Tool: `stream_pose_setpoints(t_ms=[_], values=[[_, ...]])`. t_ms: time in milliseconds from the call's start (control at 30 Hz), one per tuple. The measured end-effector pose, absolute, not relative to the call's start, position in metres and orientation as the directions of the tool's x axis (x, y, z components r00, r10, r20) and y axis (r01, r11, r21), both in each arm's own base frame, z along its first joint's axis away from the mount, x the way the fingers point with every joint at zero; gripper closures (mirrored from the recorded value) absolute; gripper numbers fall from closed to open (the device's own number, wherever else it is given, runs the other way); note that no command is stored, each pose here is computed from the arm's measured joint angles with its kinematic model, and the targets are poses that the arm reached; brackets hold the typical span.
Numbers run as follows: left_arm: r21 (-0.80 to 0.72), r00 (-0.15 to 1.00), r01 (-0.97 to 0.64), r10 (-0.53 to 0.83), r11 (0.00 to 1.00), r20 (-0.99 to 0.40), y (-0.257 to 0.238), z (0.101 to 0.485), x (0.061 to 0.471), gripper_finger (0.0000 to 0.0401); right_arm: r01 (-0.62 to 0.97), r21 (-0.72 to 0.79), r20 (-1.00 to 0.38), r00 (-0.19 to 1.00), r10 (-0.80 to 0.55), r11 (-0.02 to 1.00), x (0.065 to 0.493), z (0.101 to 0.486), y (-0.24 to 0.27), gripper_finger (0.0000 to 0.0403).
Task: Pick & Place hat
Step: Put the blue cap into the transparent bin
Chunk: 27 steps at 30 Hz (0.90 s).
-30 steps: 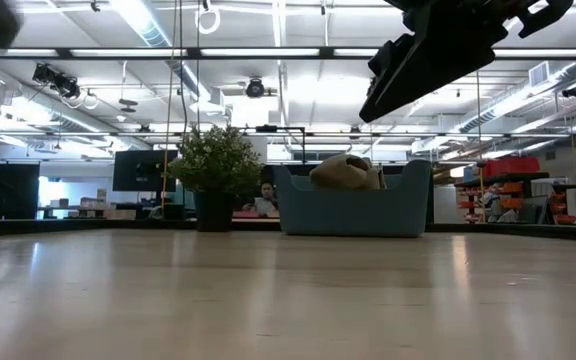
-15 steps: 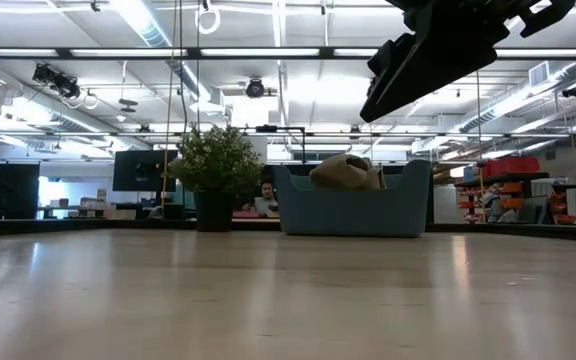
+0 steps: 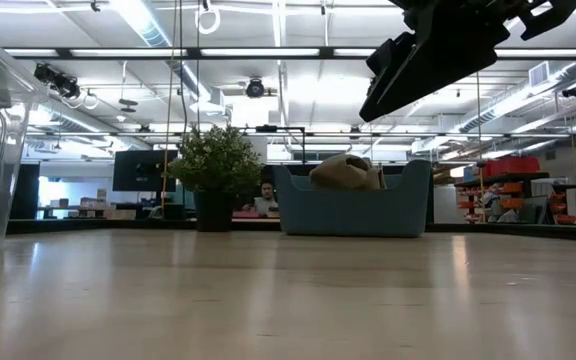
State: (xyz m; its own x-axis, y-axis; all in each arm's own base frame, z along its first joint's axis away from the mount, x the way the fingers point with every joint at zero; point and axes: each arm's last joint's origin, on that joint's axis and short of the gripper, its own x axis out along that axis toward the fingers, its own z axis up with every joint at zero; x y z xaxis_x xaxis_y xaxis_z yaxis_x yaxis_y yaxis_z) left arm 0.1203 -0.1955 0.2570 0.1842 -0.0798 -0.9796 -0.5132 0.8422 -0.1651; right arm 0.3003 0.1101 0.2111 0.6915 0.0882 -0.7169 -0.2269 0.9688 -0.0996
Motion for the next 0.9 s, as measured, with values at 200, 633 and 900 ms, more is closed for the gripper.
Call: stream_pose_setpoints(t_ms=[200, 633, 900], values=[[-0.183, 0.151, -0.518, -0.121, 0.836, -0.981, -0.198, 0.262, 0.121, 0.0249, -0.217, -0.090, -0.717, 0.692, 0.088, 0.972, 0.300, 0.211, 0.110, 0.0250], [-0.173, 0.255, -0.555, -0.032, 0.813, -0.967, -0.180, 0.318, 0.136, 0.0260, -0.217, -0.090, -0.716, 0.692, 0.088, 0.972, 0.300, 0.211, 0.110, 0.0250], [-0.135, 0.239, -0.510, -0.010, 0.849, -0.971, -0.178, 0.268, 0.144, 0.0373, -0.217, -0.091, -0.717, 0.692, 0.088, 0.972, 0.300, 0.211, 0.110, 0.0250]])
